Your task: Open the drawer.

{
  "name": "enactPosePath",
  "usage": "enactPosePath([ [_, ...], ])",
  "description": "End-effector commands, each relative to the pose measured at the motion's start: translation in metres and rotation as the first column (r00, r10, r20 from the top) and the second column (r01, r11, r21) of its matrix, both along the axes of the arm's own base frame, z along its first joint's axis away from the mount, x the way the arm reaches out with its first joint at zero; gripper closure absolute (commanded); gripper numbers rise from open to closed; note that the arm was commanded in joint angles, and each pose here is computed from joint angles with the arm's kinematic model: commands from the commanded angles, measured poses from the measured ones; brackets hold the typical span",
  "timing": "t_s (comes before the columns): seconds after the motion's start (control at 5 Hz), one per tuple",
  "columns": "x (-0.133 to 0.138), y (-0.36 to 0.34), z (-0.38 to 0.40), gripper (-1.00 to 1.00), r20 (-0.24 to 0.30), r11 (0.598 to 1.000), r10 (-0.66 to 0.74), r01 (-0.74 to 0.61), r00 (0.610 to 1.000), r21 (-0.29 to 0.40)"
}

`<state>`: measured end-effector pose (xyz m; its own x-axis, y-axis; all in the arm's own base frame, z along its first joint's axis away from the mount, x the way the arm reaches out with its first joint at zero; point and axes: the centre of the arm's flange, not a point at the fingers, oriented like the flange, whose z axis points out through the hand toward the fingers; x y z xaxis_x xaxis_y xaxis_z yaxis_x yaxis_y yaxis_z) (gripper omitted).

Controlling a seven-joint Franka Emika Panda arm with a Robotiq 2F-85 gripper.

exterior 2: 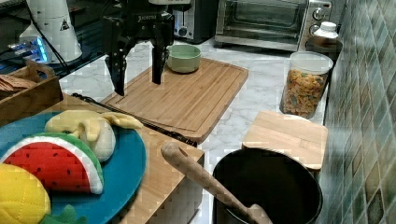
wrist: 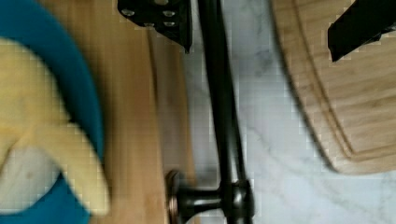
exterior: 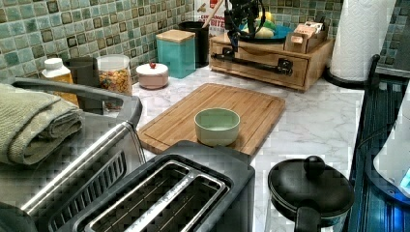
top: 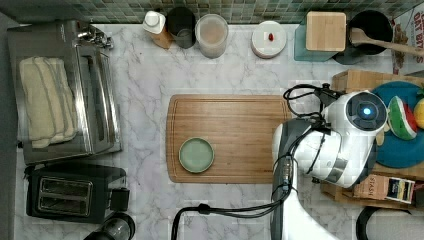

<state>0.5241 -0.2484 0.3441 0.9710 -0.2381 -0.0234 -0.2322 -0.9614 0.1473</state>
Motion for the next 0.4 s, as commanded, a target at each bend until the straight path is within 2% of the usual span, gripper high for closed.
enactPosePath([
  [0.2, -0.0038, -0.0163, -0.0152, -1.00, 0.041, 0.999, 0.042, -0.042, 0.998, 0.001],
  [0.4, -0.0061, -0.0152, -0.0234, -1.00, 0.050, 1.000, 0.028, -0.028, 0.998, 0.014],
])
